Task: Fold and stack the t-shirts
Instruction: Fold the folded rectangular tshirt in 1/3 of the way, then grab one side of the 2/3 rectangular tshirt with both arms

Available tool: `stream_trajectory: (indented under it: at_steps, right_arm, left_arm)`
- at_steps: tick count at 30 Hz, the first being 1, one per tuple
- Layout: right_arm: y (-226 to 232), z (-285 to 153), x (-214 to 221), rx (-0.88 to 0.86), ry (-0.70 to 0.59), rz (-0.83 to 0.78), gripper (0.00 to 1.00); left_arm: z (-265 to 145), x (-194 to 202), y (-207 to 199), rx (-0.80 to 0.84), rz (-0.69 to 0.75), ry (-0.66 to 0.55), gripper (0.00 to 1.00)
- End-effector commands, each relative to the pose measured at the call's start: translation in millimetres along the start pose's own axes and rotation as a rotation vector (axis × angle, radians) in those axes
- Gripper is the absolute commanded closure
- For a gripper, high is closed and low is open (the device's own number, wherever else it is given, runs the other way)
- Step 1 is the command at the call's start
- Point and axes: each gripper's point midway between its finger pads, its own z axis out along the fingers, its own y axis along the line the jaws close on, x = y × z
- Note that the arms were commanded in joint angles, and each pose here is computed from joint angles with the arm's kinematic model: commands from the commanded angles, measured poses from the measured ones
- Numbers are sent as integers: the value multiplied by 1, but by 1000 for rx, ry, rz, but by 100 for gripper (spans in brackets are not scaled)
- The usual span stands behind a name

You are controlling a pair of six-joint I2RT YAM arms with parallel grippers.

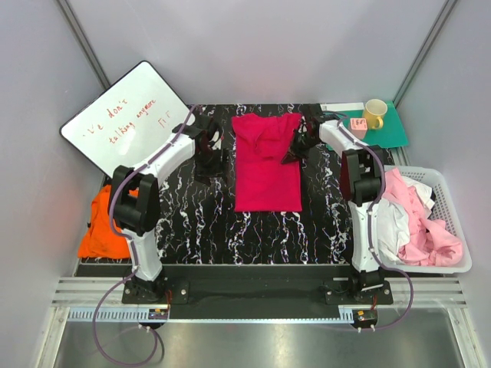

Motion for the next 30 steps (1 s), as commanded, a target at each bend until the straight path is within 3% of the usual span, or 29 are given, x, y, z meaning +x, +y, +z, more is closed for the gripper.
stream_trajectory:
  at_steps: [1,3,6,7,10,19,28,30]
  right_arm:
    - [25,-71,-9,8,-165,-48,98]
    - [6,-79,5,34,-147,-21,91]
    - [-12,-94,36,38,-110,15,64]
    - [-14,-105,42,32,-120,21,45]
    - [-46,-101,81,88,-61,74,29]
    - [-83,-72,147,89,100,186,28]
    - [-96,-40,149,75,157,223,29]
    - [-93,-33,142,57,164,229,31]
  left_arm:
    - [-5,-4,-8,56,17,-35,24]
    - [1,-3,-14,89,8,-28,18]
    - [15,2,-18,131,-11,-6,8]
    - [22,5,-18,142,-26,-1,6]
    - [34,9,-23,188,-51,15,7]
    - [63,30,-38,233,-62,78,19]
    - [88,48,-55,233,-76,150,31]
    - [91,53,-58,229,-81,164,39]
